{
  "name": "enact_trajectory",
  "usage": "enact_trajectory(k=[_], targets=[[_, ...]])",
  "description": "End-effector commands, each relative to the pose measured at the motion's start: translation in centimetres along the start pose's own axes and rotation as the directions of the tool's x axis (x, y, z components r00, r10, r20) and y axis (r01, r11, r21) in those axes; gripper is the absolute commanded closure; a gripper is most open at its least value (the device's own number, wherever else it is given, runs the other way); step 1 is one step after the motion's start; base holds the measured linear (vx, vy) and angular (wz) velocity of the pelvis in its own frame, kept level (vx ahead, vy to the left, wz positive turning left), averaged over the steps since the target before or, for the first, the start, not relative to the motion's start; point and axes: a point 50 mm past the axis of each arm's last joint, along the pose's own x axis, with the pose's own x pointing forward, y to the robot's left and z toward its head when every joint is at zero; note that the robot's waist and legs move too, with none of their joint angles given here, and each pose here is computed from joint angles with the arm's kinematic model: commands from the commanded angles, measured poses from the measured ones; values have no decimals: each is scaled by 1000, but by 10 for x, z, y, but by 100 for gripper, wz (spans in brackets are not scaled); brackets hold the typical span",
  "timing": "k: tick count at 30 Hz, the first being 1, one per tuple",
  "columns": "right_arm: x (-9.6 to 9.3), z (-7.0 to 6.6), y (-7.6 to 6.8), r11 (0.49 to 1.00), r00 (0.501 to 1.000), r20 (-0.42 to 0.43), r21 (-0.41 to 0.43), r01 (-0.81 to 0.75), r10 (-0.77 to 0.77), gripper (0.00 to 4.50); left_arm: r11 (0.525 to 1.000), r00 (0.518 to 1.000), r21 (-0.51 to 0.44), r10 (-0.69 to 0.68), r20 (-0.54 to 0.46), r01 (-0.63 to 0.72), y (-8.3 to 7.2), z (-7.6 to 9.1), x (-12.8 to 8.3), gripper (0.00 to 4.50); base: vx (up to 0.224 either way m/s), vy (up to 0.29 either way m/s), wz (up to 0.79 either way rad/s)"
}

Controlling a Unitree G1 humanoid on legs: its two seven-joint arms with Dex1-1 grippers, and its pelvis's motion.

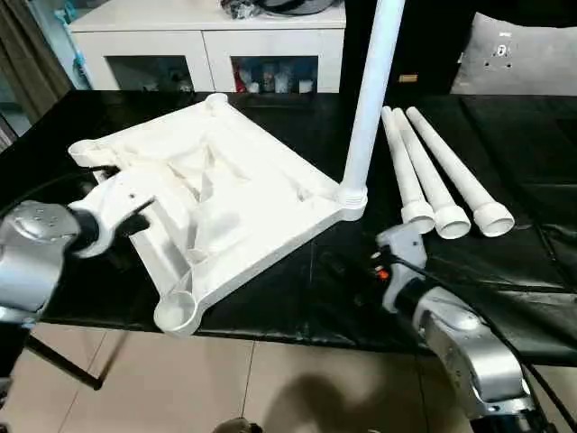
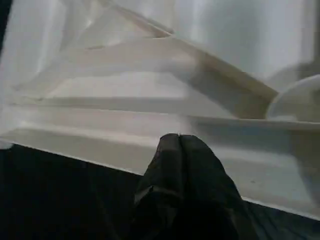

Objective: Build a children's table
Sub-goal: Rotate table base

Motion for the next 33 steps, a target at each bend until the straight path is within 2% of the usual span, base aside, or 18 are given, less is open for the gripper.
enact_trajectory(k=[1,3,7,9,11,13,15,17,18,19,20,22,27,33], targets=[[7,1,-2,1000,1000,-17,-15,-3,3,0,999,999,3,-37,-8,37,-9,-1,7,438,0,0,0],[10,1,-3,1000,1000,-26,-17,2,-3,0,999,999,2,-43,-16,43,-11,-2,10,438,0,0,0],[27,-3,-7,999,995,-97,-37,7,-11,0,996,990,21,-84,-109,87,-15,-18,18,438,0,0,0],[37,-5,-10,999,991,-131,-28,20,-23,0,991,982,19,-129,-137,133,-20,-24,22,438,0,0,0],[48,-5,-12,998,988,-150,-60,25,-34,0,979,967,53,-186,-172,197,-28,-29,27,438,0,0,0],[51,-5,-12,998,987,-157,-52,28,-36,0,973,965,63,-209,-159,221,-32,-28,30,438,0,0,0],[57,-5,-13,999,985,-166,-42,31,-37,0,960,958,77,-260,-123,270,-40,-23,35,438,0,0,0],[63,-3,-14,999,984,-175,-37,36,-42,0,924,929,99,-367,-47,370,-55,-11,39,438,0,0,0],[63,-3,-14,999,984,-175,-37,36,-42,0,922,928,101,-370,-46,373,-56,-11,39,438,0,0,0],[65,-4,-16,999,982,-183,-35,41,-47,0,897,906,134,-423,-16,422,-64,-5,40,438,0,0,0],[67,-6,-17,998,980,-194,-40,42,-49,0,856,864,160,-503,32,492,-73,3,39,438,0,0,0],[68,-6,-18,998,979,-197,-43,42,-50,0,840,847,168,-529,48,516,-77,6,38,438,0,0,0],[71,-6,-20,998,979,-200,-55,35,-46,0,772,759,220,-632,155,597,-96,28,39,438,0,0,0],[73,-7,-21,997,978,-201,-62,42,-53,0,742,698,250,-670,251,622,-110,51,45,438,0,0,0]])
